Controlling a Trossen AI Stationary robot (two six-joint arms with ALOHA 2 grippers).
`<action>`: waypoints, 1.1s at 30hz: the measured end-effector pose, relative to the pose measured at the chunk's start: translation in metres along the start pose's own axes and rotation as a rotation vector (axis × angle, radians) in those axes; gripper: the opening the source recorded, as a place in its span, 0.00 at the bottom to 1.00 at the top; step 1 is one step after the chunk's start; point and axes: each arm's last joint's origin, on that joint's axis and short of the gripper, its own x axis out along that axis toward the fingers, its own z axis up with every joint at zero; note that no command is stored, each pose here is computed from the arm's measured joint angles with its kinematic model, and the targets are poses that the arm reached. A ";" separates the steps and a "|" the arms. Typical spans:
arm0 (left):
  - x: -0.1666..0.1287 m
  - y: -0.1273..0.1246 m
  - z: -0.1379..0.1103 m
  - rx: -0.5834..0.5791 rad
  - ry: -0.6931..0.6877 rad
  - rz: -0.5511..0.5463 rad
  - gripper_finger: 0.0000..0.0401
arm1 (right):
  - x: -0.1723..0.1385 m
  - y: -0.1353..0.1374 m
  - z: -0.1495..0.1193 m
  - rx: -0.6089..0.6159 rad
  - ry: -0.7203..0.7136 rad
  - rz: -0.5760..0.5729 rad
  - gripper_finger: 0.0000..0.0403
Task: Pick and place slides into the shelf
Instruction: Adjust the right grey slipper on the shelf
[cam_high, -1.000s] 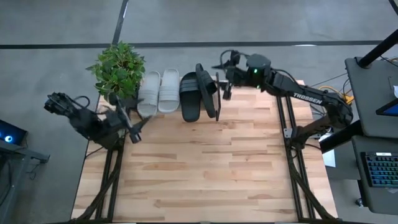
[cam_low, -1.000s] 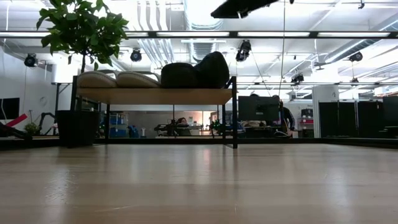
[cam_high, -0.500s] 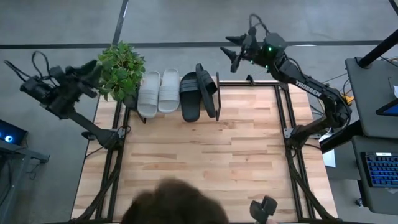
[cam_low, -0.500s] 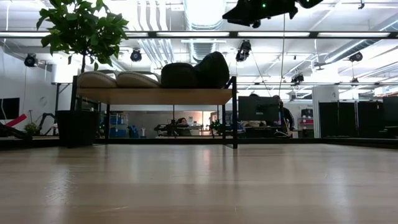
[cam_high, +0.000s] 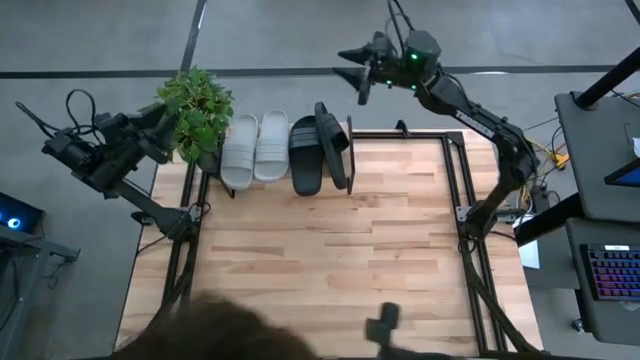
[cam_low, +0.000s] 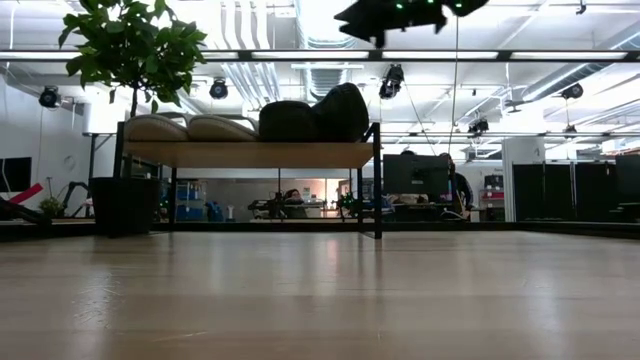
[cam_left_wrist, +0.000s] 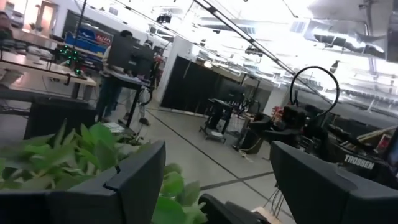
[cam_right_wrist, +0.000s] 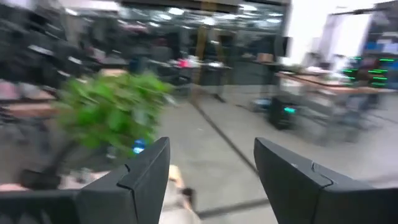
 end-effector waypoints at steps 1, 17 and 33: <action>0.000 0.001 0.001 -0.007 -0.002 0.001 0.68 | 0.008 0.002 0.002 0.007 -0.007 0.040 0.56; -0.002 0.012 0.005 -0.003 -0.008 0.003 0.68 | 0.103 0.049 -0.009 0.041 0.241 0.297 0.56; -0.002 0.006 -0.003 0.025 -0.002 -0.007 0.68 | 0.093 0.070 -0.019 0.032 0.442 0.303 0.56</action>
